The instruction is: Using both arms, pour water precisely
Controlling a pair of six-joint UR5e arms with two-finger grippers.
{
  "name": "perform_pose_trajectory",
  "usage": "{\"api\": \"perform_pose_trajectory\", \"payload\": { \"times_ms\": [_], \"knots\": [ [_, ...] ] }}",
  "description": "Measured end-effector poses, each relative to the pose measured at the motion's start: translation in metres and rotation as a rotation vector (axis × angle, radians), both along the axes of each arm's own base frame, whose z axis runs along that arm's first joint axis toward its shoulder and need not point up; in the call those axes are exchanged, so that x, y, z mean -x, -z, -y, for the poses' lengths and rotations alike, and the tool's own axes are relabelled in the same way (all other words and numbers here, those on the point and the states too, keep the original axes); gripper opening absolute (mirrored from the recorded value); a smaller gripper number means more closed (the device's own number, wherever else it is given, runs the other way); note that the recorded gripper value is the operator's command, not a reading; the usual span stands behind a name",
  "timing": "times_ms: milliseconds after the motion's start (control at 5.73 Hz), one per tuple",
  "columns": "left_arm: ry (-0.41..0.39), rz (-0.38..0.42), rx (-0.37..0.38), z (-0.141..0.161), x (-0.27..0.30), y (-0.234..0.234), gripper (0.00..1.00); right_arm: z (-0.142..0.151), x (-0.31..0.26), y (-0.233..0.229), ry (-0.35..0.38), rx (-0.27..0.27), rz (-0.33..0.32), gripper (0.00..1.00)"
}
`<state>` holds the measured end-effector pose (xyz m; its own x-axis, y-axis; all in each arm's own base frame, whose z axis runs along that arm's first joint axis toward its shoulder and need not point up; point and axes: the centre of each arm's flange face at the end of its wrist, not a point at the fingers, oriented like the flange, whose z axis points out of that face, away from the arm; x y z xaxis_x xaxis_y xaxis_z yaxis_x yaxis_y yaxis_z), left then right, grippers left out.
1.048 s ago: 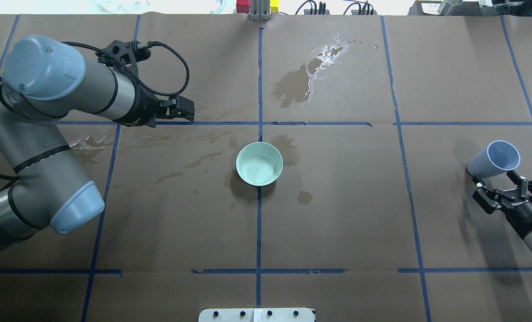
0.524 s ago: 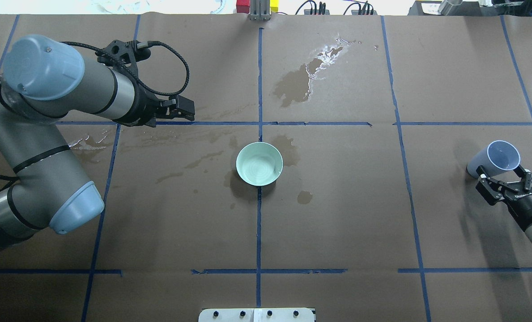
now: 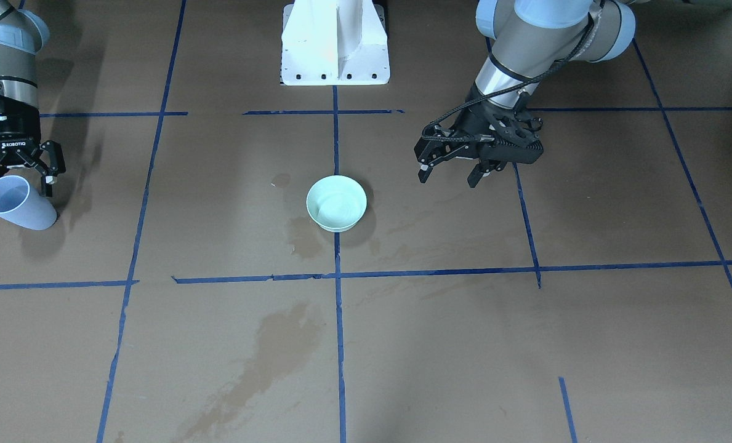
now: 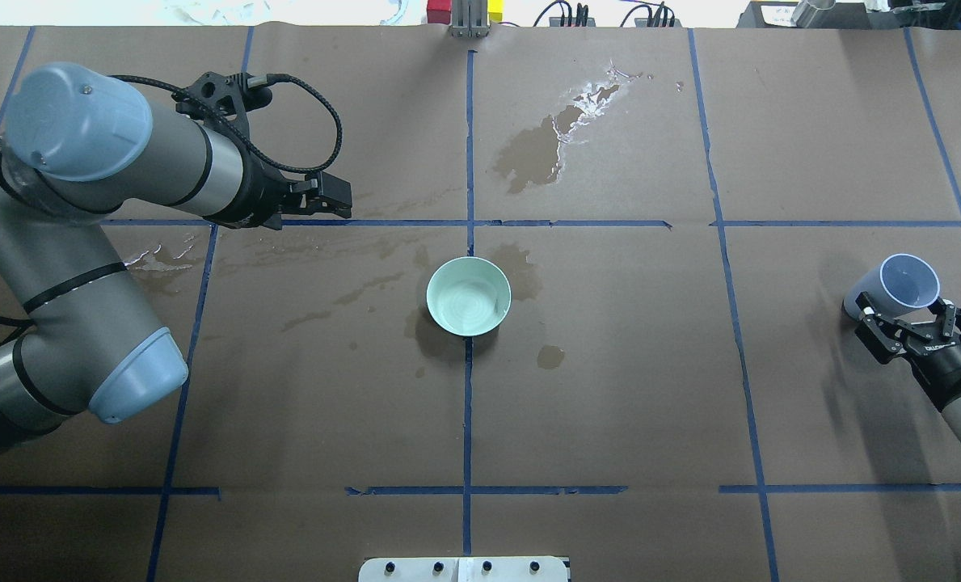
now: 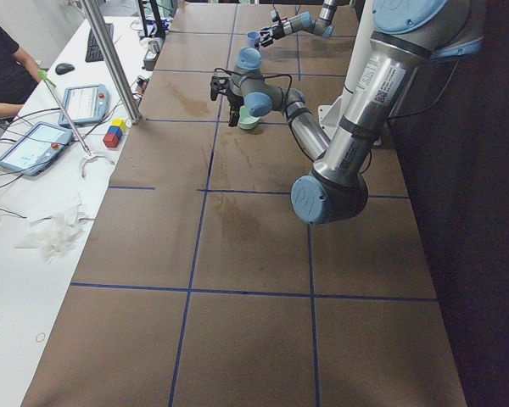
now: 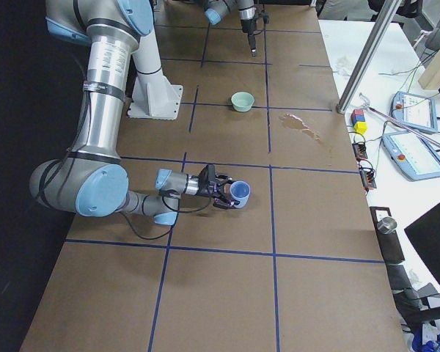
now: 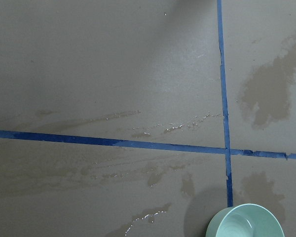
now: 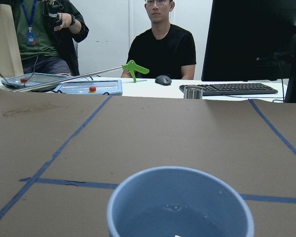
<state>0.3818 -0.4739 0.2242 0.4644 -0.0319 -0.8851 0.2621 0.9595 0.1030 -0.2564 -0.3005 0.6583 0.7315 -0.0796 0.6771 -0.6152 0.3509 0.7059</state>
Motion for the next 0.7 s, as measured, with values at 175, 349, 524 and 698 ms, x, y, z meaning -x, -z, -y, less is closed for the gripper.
{"api": "perform_pose_trajectory", "payload": {
  "times_ms": [175,349,524,698],
  "knots": [
    [0.000,0.000,0.000,-0.0009,0.0010,-0.0009,0.99,0.0007,-0.0001,0.0000,-0.002,0.000,0.000,1.00],
    [0.000,0.001,0.001,-0.0034,0.0038,-0.0030,0.99,0.0011,-0.0005,-0.0003,-0.003,0.001,-0.001,1.00],
    [0.000,0.002,0.001,-0.0060,0.0063,-0.0054,0.99,0.0017,-0.0008,-0.0021,-0.005,0.002,-0.006,1.00],
    [-0.001,0.003,0.002,-0.0069,0.0071,-0.0068,0.99,0.0051,0.0028,-0.0044,-0.006,0.005,-0.007,1.00]
  ]
}}
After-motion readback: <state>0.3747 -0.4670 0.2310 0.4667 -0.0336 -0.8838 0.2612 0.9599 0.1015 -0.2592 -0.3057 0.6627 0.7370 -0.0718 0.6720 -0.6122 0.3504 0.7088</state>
